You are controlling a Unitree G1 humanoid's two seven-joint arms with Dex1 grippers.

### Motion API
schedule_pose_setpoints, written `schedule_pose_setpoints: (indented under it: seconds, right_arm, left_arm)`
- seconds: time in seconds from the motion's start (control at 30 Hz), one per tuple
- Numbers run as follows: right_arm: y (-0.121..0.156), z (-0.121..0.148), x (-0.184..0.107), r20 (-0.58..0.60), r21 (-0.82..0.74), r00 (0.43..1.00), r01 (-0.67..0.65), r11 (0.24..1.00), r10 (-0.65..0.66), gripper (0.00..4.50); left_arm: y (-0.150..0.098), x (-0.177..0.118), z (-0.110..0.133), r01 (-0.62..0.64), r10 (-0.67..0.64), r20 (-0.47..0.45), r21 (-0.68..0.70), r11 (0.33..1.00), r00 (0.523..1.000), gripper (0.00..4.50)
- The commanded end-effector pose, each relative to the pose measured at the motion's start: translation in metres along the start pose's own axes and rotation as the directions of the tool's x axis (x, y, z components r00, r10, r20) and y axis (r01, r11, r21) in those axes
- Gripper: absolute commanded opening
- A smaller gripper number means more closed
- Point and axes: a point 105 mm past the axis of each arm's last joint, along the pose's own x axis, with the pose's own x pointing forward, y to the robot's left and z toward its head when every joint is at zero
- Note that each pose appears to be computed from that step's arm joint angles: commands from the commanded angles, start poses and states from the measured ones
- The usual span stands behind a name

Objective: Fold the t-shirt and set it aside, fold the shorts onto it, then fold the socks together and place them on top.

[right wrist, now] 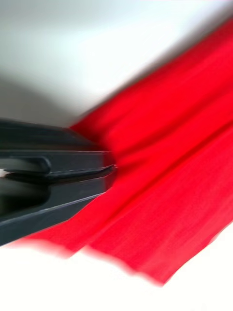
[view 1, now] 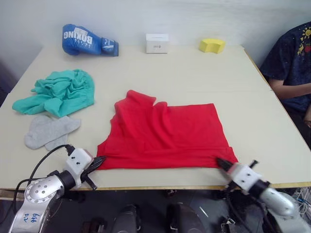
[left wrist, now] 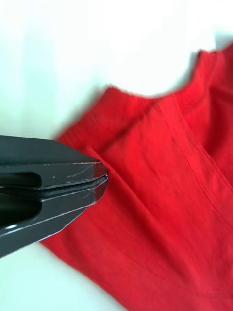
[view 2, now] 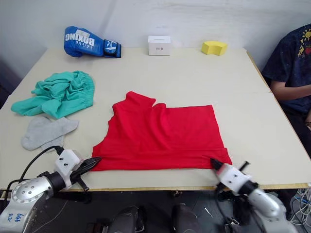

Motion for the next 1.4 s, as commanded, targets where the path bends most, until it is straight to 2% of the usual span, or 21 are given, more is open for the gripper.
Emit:
schedule_pose_setpoints:
  seconds: [0.03, 0.13, 0.17, 0.27, 0.33, 0.43, 0.6, 0.7, 0.8, 1.03, 1.07, 1.13, 1.2, 1.27, 1.3, 1.33, 1.4]
  right_arm:
    - [-0.032, -0.031, -0.025, -0.1, 0.015, 0.986, 0.137, 0.99, -0.135, 0.0]
    - [-0.053, -0.031, -0.031, -0.09, 0.016, 0.976, 0.201, 0.979, -0.199, 0.0]
    - [-0.06, -0.027, -0.032, -0.073, 0.022, 0.974, 0.219, 0.976, -0.216, 0.0]
    - [-0.065, -0.005, -0.028, 0.015, 0.031, 0.982, 0.189, 0.981, -0.19, 0.0]
    - [-0.063, 0.013, -0.023, 0.081, 0.041, 0.984, 0.154, 0.987, -0.157, 0.0]
    - [-0.037, 0.043, -0.011, 0.181, 0.057, 0.983, 0.008, 0.998, -0.019, 0.0]
    - [0.009, 0.067, 0.012, 0.264, 0.075, 0.956, -0.153, 0.985, 0.129, 0.0]
    - [0.019, 0.064, 0.019, 0.25, 0.082, 0.958, -0.168, 0.982, 0.143, 0.0]
    - [0.018, 0.052, 0.02, 0.204, 0.09, 0.971, -0.148, 0.985, 0.128, 0.0]
    - [0.0, 0.012, 0.002, 0.063, 0.097, 0.995, -0.077, 0.992, 0.072, 0.0]
    - [-0.005, 0.006, -0.003, 0.04, 0.091, 0.998, -0.057, 0.994, 0.053, 0.0]
    - [-0.02, 0.002, -0.011, 0.029, 0.085, 1.0, 0.002, 0.996, -0.004, 0.0]
    - [-0.039, 0.01, -0.018, 0.068, 0.077, 0.995, 0.071, 0.994, -0.076, 0.0]
    - [-0.047, 0.025, -0.018, 0.122, 0.079, 0.992, 0.034, 0.996, -0.043, 0.0]
    - [-0.052, 0.03, -0.02, 0.133, 0.099, 0.991, 0.014, 0.995, -0.027, 0.0]
    - [-0.052, 0.034, -0.021, 0.138, 0.068, 0.99, -0.036, 0.997, 0.026, 0.17]
    - [-0.047, 0.036, -0.023, 0.113, 0.013, 0.984, -0.139, 0.99, 0.137, 0.61]
  left_arm:
    - [0.014, -0.006, -0.02, -0.04, 0.04, -0.083, 0.006, 0.999, 0.996, 0.01]
    - [0.022, -0.008, -0.019, -0.04, 0.042, -0.07, 0.032, 0.999, 0.997, 0.01]
    - [0.023, -0.009, -0.013, -0.032, 0.034, -0.039, 0.035, 0.999, 0.999, 0.01]
    - [0.018, -0.017, 0.01, 0.039, -0.04, 0.081, 0.008, 0.999, 0.996, 0.01]
    - [0.012, -0.023, 0.022, 0.105, -0.104, 0.12, -0.002, 0.994, 0.987, 0.01]
    - [0.006, -0.025, 0.034, 0.164, -0.161, 0.14, -0.01, 0.986, 0.977, 0.01]
    - [-0.005, -0.006, 0.033, 0.167, -0.167, 0.143, 0.007, 0.986, 0.976, 0.01]
    - [-0.01, 0.002, 0.027, 0.158, -0.159, 0.115, 0.024, 0.987, 0.981, 0.01]
    - [-0.005, 0.0, 0.008, 0.118, -0.119, 0.015, 0.041, 0.992, 0.993, 0.01]
    - [0.039, -0.036, -0.026, -0.094, 0.095, -0.138, 0.012, 0.995, 0.986, 0.01]
    - [0.044, -0.039, -0.024, -0.11, 0.11, -0.125, 0.002, 0.994, 0.986, 0.01]
    - [0.047, -0.043, -0.009, -0.097, 0.095, -0.043, -0.037, 0.995, 0.995, 0.01]
    - [0.047, -0.048, 0.006, -0.067, 0.068, 0.018, -0.054, 0.996, 0.998, 0.01]
    - [0.052, -0.055, 0.014, -0.061, 0.062, 0.045, -0.032, 0.998, 0.997, 0.01]
    - [0.058, -0.058, 0.024, -0.073, 0.073, 0.078, -0.007, 0.997, 0.994, 0.18]
    - [0.054, -0.057, 0.033, -0.028, 0.025, 0.096, 0.037, 0.999, 0.995, 0.38]
    - [0.035, -0.053, 0.04, 0.107, -0.119, 0.067, 0.156, 0.982, 0.991, 0.86]
